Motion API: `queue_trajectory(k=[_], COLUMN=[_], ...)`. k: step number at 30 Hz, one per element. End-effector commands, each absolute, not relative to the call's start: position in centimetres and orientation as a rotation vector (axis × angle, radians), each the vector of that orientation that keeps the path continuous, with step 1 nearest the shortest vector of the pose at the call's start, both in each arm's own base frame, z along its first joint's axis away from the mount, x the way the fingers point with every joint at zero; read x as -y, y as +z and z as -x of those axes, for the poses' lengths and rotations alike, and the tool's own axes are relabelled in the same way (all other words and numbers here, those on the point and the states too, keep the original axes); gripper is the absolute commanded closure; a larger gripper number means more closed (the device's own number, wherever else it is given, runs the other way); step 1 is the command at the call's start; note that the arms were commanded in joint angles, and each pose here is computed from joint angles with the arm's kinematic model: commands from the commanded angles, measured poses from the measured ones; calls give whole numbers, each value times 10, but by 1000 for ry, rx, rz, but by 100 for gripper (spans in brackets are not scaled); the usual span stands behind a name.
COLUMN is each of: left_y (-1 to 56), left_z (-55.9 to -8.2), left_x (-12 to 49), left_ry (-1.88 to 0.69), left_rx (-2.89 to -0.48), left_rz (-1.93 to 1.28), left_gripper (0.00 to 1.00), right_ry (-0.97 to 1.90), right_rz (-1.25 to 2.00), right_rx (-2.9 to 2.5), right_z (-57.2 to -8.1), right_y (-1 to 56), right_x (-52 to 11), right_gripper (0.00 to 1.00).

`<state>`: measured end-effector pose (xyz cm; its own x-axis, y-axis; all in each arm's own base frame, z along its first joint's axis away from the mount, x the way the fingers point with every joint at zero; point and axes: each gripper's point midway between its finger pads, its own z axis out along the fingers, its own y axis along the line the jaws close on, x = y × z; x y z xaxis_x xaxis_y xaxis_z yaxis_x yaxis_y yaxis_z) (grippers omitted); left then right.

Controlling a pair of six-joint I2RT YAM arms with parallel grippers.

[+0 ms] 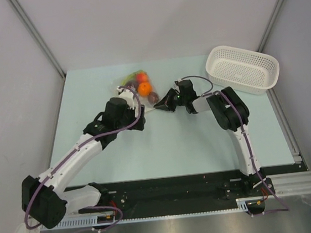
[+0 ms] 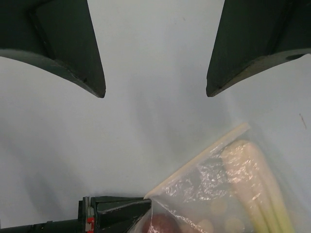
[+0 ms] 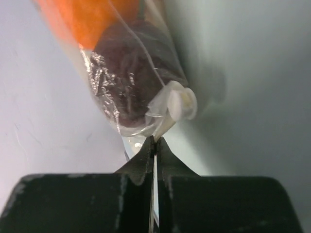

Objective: Open the zip-top bag and remove the fake food

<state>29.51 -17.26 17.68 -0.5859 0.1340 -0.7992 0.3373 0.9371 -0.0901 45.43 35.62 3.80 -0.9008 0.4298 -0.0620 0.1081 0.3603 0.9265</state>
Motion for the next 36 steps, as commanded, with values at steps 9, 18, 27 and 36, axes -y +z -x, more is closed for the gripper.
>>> queue_trajectory(k=[9,18,27,36], left_y=[168,162,147,188], left_z=[-293,-298,-300,-300], left_x=[225,249,260,266], left_ry=[-259,-137,-155,-180], left_rx=[-2151,-2071,-2095,-2037], left_rz=[-554,-763,-776,-879], left_gripper=[21,16,22,100], right_ry=[1503,1566,1677,1516], right_rz=[-70,-305,-456,-136], right_rx=[-2546,-2706,-2634,-2502], right_z=[-337,-304,-299,-310], right_y=[115,144,198,207], right_x=[-343,-333,-338,-291], right_gripper=[100,100,100,32])
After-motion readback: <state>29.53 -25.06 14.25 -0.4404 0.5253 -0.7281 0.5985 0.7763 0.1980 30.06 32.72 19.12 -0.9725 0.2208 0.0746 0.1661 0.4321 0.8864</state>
